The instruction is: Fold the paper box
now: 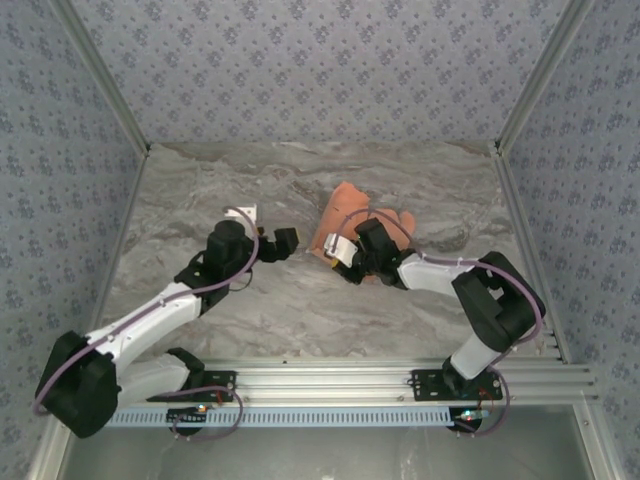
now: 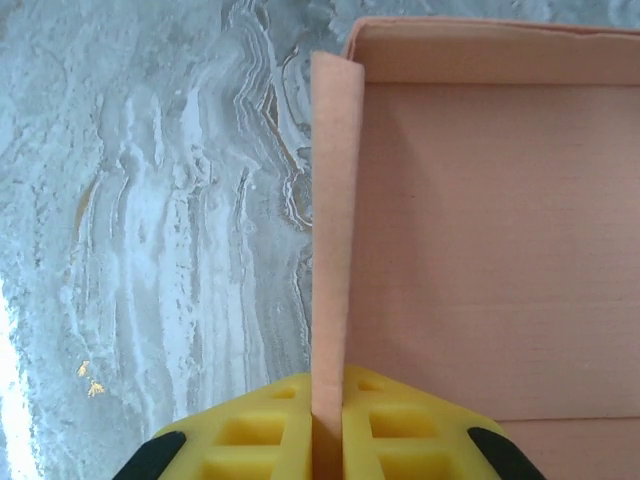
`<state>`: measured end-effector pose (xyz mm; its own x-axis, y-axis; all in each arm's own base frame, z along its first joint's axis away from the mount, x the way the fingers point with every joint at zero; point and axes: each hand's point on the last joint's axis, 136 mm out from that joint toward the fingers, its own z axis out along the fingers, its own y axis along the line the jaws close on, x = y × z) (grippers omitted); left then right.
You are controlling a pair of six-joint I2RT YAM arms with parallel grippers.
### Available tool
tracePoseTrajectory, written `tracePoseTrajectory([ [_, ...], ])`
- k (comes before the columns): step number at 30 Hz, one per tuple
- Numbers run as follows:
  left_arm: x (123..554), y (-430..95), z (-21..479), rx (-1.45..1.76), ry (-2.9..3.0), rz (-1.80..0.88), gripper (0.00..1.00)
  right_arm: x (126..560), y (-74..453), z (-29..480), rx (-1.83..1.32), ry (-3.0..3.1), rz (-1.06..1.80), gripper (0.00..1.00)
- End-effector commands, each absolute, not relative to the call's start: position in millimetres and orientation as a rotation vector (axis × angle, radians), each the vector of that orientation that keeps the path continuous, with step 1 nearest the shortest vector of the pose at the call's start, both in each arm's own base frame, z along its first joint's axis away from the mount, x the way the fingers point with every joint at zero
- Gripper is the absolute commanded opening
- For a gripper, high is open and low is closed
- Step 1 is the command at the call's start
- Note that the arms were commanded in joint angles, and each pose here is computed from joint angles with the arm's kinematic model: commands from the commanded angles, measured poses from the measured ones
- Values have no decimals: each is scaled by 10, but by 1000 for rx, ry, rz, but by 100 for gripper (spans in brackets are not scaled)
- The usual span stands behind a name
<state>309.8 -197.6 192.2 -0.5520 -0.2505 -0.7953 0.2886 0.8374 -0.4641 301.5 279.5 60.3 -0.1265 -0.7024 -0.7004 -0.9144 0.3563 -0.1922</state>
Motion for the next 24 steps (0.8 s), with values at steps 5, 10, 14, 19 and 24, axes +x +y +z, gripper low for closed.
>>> tracePoseTrajectory([
  [5, 3105, -1127, 1530, -170, 2254, -317, 99, 2736, 2970, 408, -1956, 1832, 136, 12],
  [10, 3050, -747, 1299, -440, 2239, -415, 99, 2619, 2885, 376, -2279, 1843, -45, 12],
  [14, 2985, -638, 1215, -529, 2182, -470, 99, 2377, 2776, 410, -2460, 1936, 21, 18],
  [19, 2898, -629, 1047, -497, 2247, -438, 99, 2261, 2680, 294, -2551, 2015, 43, 22],
  [24, 2842, -621, 942, -528, 2254, -452, 99, 2332, 2808, 330, -2485, 2029, 66, 26],
])
